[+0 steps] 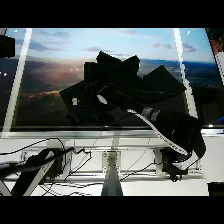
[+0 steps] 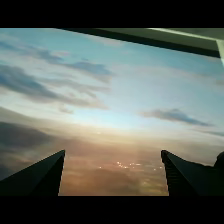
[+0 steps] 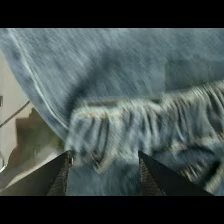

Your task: Fold the clothes and pants, and hang the long-sleeved shirts on hangers.

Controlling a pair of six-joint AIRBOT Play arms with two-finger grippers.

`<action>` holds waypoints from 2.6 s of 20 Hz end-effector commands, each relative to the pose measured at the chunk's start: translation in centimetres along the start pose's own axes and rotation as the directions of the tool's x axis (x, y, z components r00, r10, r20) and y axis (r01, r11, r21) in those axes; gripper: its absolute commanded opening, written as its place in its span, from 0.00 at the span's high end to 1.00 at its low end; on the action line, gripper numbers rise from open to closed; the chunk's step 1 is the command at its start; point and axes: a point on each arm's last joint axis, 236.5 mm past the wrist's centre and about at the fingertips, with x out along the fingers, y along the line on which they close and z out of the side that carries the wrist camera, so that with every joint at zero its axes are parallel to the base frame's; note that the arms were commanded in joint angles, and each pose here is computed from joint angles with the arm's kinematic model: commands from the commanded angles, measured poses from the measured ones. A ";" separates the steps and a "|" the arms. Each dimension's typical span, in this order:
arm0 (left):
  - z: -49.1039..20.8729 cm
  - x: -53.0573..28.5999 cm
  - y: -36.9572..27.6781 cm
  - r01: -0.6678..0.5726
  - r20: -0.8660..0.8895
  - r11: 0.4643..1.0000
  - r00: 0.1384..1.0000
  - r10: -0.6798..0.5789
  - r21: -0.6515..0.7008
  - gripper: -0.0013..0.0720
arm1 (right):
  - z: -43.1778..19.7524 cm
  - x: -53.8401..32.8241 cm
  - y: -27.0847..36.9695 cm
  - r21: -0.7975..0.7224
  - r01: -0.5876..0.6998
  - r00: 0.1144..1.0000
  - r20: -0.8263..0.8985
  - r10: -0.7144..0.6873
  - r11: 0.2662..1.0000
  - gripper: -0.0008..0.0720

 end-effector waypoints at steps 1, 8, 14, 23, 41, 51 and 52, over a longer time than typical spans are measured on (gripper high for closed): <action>0.0 -0.1 0.2 -0.006 0.001 1.000 1.000 0.006 -0.009 0.05 | -0.2 1.5 0.5 -0.040 -0.009 1.000 -0.017 0.009 0.999 0.33; 0.0 0.1 0.3 -0.006 -0.002 1.000 1.000 0.006 -0.010 0.05 | -2.3 2.7 -0.7 -0.119 0.025 0.994 -0.104 -0.038 0.993 0.76; -0.3 0.2 0.7 -0.020 -0.013 1.000 1.000 0.020 0.004 0.13 | -2.6 -1.8 -5.3 0.007 0.111 0.986 -0.128 -0.109 0.994 0.94; -13.7 2.0 0.3 0.042 -0.481 0.998 0.875 -0.060 -0.049 0.94 | -23.0 -28.8 -18.6 0.773 0.519 0.831 -0.355 -0.429 0.365 0.94; -43.2 -0.4 -9.4 -0.110 -0.697 0.755 0.486 -0.526 -0.647 0.21 | -34.4 -29.5 -15.3 0.997 -0.005 0.948 -0.021 -0.317 -0.082 0.94; -17.9 11.1 -8.4 0.317 -0.248 0.739 0.803 -0.543 -0.594 0.95 | -35.8 -37.5 -19.9 0.993 0.080 0.822 -0.115 -0.558 -0.086 0.94; -11.8 11.3 -6.7 0.348 -0.150 0.751 0.849 -0.506 -0.561 0.95 | -36.5 -40.7 -20.5 0.989 0.102 0.771 -0.144 -0.620 -0.104 0.94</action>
